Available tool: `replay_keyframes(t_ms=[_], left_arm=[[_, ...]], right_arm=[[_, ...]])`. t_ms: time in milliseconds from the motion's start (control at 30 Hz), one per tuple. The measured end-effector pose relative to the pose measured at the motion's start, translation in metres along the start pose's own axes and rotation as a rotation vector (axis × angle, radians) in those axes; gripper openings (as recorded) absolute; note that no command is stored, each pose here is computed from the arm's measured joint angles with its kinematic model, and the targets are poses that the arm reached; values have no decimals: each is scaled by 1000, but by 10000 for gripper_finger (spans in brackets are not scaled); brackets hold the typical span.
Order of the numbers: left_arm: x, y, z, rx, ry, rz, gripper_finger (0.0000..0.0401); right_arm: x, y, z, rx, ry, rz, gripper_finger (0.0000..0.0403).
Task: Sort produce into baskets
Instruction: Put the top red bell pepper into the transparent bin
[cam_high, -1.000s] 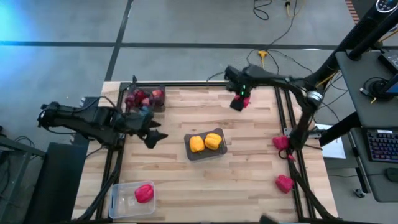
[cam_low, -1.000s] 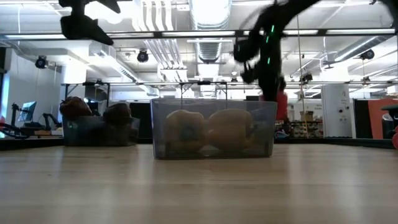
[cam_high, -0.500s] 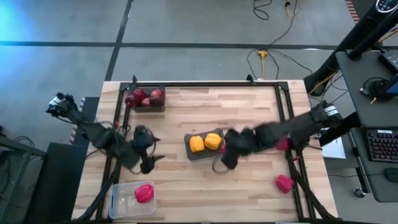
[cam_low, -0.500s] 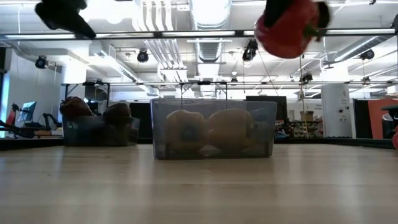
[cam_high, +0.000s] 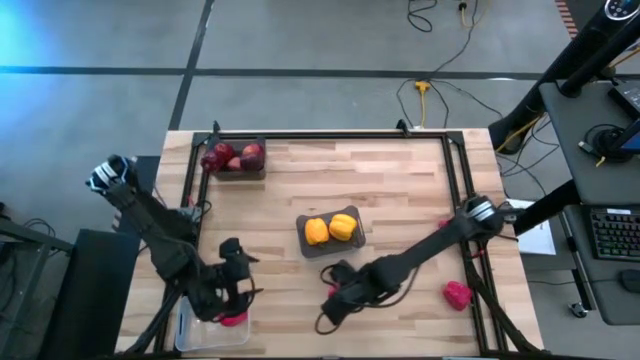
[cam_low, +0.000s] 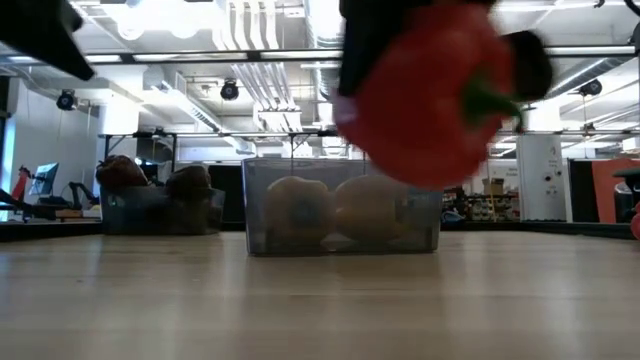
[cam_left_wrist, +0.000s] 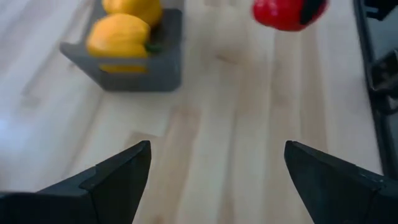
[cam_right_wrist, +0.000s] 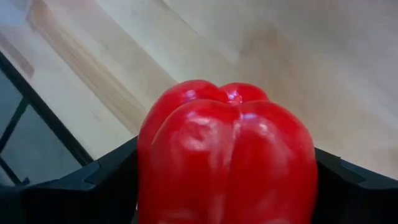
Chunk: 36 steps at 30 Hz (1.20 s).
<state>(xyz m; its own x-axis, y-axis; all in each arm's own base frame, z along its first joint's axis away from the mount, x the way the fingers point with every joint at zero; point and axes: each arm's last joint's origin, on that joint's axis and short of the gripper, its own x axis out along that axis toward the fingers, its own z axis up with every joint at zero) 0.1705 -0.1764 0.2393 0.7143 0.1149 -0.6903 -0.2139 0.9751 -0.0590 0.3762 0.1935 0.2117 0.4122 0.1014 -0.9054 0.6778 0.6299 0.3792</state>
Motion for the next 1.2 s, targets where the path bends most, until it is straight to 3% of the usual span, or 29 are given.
replay_keyframes(t_ms=[133,367,600,767,967,1200], left_arm=[[-2,-10,-10,-6,9,-25,350],[12,-19,-5,-35,-12,-63,350],[35,-9,11,-28,52,-71,350],[55,-1,29,-27,4,-48,351],[88,-11,39,33,-76,-105,377],[118,-26,34,18,-176,-100,398]], right_arm=[[14,15,13,-94,-12,4,333],[34,27,33,-222,26,-59,367],[23,33,37,-368,81,-164,371],[-6,36,37,-412,38,-200,371],[-45,38,28,-360,3,-254,372],[-65,37,2,-265,6,-309,372]])
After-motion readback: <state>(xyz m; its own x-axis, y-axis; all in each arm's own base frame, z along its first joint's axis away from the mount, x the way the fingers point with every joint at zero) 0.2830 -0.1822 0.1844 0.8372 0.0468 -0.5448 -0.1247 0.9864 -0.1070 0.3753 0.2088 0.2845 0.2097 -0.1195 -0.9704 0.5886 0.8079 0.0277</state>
